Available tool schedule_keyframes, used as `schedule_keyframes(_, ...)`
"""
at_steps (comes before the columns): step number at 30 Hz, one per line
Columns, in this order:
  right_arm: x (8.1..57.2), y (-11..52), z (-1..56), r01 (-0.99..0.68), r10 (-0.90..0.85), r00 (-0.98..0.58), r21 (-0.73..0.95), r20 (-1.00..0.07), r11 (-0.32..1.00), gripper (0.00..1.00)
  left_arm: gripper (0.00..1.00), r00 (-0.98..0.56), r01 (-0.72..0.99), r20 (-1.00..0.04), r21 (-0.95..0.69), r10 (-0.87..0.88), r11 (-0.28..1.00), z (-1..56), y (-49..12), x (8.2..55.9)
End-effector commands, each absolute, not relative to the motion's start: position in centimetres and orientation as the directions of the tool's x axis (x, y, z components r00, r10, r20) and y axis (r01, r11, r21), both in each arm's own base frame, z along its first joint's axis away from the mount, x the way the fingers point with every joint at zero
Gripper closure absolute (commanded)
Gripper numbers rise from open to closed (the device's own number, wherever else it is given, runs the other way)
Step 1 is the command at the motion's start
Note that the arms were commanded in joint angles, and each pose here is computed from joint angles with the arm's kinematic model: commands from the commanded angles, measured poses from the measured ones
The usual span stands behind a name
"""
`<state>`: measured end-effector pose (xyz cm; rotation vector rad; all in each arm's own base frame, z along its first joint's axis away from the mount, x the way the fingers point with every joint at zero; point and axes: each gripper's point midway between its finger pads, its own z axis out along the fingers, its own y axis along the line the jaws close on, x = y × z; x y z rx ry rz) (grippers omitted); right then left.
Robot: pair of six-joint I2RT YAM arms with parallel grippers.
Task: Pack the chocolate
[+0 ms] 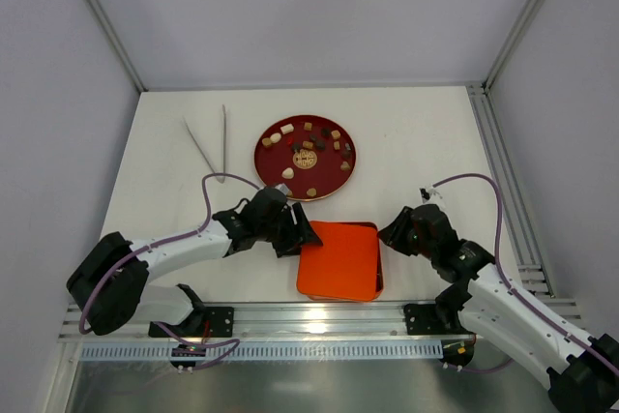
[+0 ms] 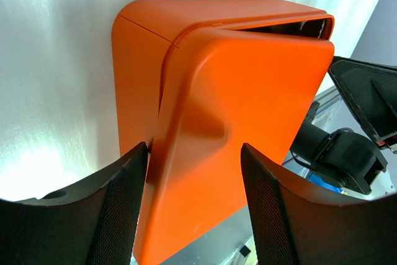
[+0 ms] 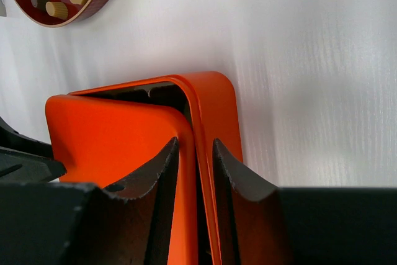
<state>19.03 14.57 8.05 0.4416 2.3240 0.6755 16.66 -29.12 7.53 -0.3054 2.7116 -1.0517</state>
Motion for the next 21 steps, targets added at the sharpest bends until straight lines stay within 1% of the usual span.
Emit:
schedule_keyframes(1,20.3,15.3,10.1,0.084,0.48,-0.687,0.596,-0.545,0.799,0.69,0.39,-0.957,-0.096,-0.129,-0.704,-0.26,0.703,8.9,-30.0,17.2)
schedule_keyframes(12,20.9,16.1,11.3,0.058,0.469,-0.687,0.602,-0.554,0.796,0.69,0.39,-0.958,-0.097,-0.125,-0.702,-0.256,0.705,8.9,-29.9,17.2)
schedule_keyframes(14,20.8,16.2,11.2,0.057,0.466,-0.691,0.601,-0.553,0.797,0.64,0.39,-0.957,-0.103,-0.123,-0.701,-0.262,0.706,8.9,-29.8,17.2)
schedule_keyframes(21,20.1,16.2,10.6,0.064,0.462,-0.703,0.599,-0.54,0.798,0.63,0.4,-0.957,-0.106,-0.12,-0.702,-0.264,0.705,8.9,-29.7,17.3)
